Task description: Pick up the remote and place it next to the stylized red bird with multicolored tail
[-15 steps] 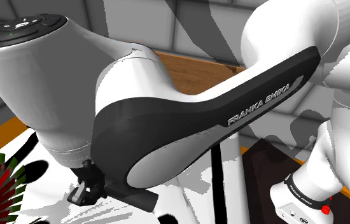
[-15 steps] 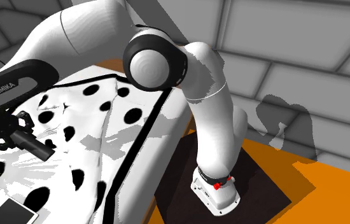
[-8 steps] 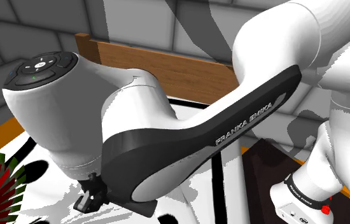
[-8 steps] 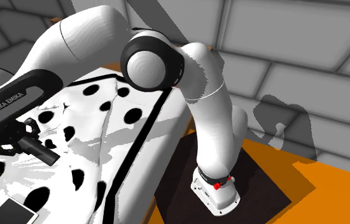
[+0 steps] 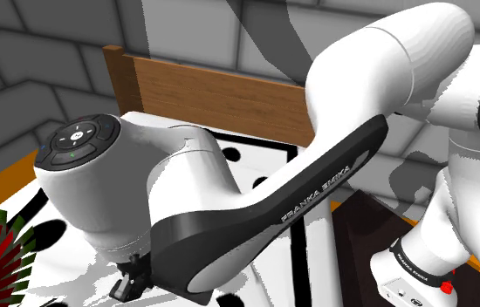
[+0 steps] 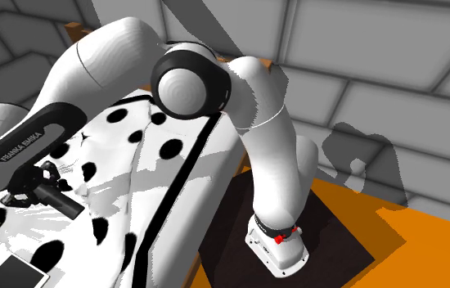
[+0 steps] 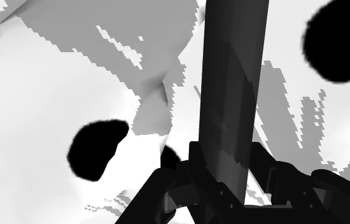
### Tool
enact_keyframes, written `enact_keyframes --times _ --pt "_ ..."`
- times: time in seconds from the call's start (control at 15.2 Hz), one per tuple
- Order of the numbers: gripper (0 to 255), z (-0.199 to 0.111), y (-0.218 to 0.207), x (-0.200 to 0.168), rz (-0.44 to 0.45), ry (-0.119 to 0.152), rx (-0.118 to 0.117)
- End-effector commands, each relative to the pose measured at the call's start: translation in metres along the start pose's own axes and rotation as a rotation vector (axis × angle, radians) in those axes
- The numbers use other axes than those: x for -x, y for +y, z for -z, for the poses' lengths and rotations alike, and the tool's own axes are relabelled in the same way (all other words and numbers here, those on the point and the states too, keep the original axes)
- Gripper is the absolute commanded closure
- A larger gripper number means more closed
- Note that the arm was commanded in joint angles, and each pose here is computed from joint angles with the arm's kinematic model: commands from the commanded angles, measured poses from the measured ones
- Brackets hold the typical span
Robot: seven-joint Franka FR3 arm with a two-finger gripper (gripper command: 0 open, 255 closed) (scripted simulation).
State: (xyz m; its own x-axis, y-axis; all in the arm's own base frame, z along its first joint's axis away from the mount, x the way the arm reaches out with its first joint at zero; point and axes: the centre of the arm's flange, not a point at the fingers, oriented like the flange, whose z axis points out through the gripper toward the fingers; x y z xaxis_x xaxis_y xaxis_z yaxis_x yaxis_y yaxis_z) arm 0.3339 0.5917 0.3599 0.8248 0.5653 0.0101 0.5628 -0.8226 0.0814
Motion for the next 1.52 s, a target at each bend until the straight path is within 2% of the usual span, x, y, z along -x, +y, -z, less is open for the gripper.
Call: enact_keyframes --times 0.0,0.26,0.79,0.86,1.19,1.45 --pt "255 -0.011 -0.001 0.001 0.0 0.0 0.0" --pt "255 -0.032 -0.003 0.001 0.0 0.0 0.0" --pt "255 -0.032 -0.003 0.001 0.0 0.0 0.0" --pt "0 -0.032 -0.003 0.001 0.0 0.0 0.0" --pt "0 -0.032 -0.003 0.001 0.0 0.0 0.0" --pt "0 0.018 -0.003 0.001 0.0 0.0 0.0"
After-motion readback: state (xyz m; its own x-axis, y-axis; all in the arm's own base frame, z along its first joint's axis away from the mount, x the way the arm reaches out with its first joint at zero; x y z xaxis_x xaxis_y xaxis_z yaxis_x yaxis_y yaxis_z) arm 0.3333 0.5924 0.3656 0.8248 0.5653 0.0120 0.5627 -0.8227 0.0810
